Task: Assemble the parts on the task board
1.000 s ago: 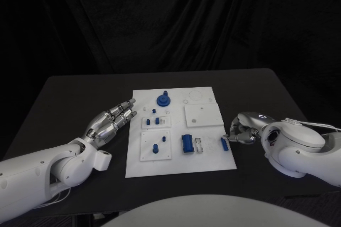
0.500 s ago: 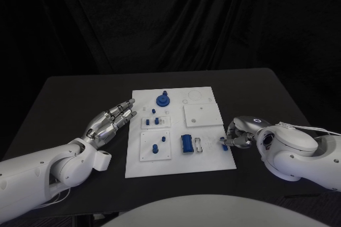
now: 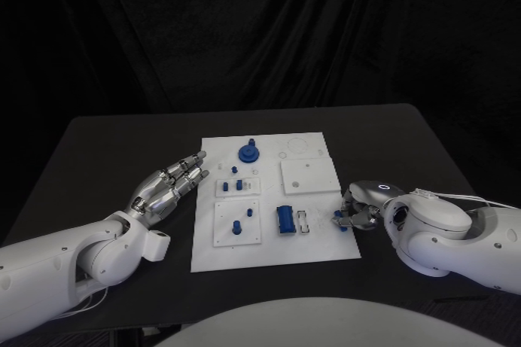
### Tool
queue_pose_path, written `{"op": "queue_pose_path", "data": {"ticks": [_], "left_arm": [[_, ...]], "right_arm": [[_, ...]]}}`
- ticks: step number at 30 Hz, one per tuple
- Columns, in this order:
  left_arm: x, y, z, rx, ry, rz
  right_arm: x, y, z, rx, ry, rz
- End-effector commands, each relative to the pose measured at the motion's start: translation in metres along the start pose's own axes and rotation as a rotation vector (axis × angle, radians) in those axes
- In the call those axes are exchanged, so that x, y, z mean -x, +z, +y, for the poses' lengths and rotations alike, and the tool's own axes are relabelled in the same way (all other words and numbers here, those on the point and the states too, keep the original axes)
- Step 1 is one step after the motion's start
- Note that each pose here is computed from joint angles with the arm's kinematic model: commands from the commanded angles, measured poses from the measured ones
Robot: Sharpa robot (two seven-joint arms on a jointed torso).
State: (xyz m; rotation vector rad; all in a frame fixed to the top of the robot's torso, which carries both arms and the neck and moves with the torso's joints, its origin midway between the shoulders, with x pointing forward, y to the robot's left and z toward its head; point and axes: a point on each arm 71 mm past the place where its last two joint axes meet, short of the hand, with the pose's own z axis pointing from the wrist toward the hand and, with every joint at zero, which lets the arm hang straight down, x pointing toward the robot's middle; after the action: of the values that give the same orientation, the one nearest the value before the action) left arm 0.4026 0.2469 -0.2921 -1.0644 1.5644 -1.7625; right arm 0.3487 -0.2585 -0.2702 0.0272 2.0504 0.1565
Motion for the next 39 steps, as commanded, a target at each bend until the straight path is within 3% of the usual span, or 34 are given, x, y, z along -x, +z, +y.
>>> {"op": "queue_pose_path", "data": {"ticks": [1, 13, 20, 30, 39], "left_arm": [[-0.0017, 0.0006, -0.0016, -0.029, -0.011, 0.008], [-0.0014, 0.0008, -0.0005, -0.022, -0.012, 0.009], [-0.0014, 0.0008, 0.0, -0.021, -0.014, 0.011], [-0.0019, 0.0014, 0.0004, -0.021, -0.015, 0.012], [-0.003, 0.0026, 0.0009, -0.021, -0.015, 0.014]], "right_arm": [[-0.009, 0.001, 0.0, -0.015, -0.03, 0.04], [-0.026, 0.005, 0.006, -0.001, -0.027, 0.075], [-0.026, 0.002, 0.005, -0.004, 0.143, 0.068], [-0.006, -0.006, 0.011, 0.006, 0.423, 0.031], [0.005, -0.005, 0.023, 0.012, 0.558, 0.055]]}}
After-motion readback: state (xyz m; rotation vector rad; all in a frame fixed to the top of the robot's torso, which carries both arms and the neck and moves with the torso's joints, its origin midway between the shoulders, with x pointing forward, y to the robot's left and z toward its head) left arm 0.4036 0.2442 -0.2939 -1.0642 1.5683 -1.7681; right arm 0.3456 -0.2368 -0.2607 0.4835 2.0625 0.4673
